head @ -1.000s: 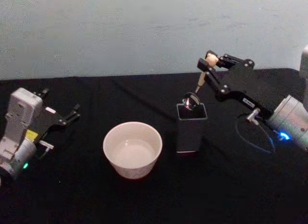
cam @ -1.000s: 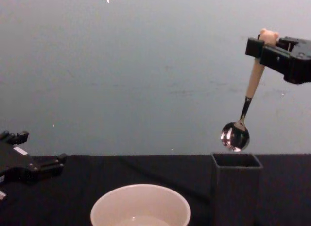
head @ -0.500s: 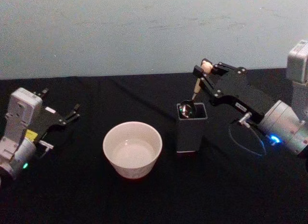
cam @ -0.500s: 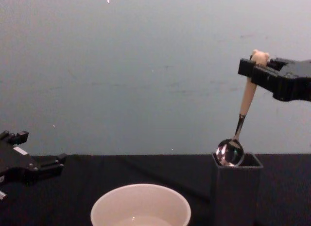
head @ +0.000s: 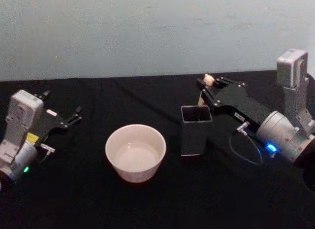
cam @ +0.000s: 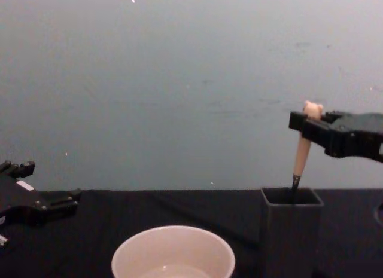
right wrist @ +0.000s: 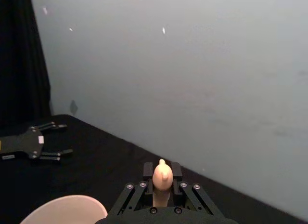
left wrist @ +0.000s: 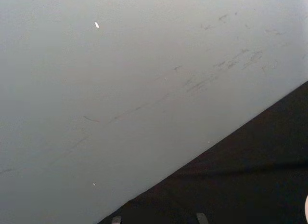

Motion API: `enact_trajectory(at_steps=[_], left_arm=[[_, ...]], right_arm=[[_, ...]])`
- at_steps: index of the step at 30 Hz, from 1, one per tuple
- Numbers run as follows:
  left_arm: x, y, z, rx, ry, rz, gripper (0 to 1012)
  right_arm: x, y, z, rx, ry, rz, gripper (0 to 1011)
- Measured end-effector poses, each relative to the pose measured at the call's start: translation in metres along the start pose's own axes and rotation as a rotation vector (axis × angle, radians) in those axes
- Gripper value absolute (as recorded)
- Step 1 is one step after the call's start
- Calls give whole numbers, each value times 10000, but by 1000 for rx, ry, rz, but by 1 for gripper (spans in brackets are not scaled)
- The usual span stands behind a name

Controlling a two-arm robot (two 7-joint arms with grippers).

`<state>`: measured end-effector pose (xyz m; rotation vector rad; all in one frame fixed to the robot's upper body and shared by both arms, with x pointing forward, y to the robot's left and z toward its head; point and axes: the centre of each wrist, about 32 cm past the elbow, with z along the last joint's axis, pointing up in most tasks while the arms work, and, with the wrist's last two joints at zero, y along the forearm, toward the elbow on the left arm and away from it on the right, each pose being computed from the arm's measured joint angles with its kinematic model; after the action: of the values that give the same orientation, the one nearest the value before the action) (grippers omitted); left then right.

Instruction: Pick up the stirring spoon with one hand, stir inside the cup, then place it back in its original position.

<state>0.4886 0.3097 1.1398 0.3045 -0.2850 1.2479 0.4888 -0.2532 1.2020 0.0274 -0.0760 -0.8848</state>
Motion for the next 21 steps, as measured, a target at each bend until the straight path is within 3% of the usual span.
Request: enact_trajectory(at_steps=[10,21], left_arm=[[0,0,0,0,0,0,1001],[0,0,0,0,0,0,1001]], right_arm=[[-45,31,-126,-49,60,-35,212],[-63,51,-208,-77,81,-47,213]])
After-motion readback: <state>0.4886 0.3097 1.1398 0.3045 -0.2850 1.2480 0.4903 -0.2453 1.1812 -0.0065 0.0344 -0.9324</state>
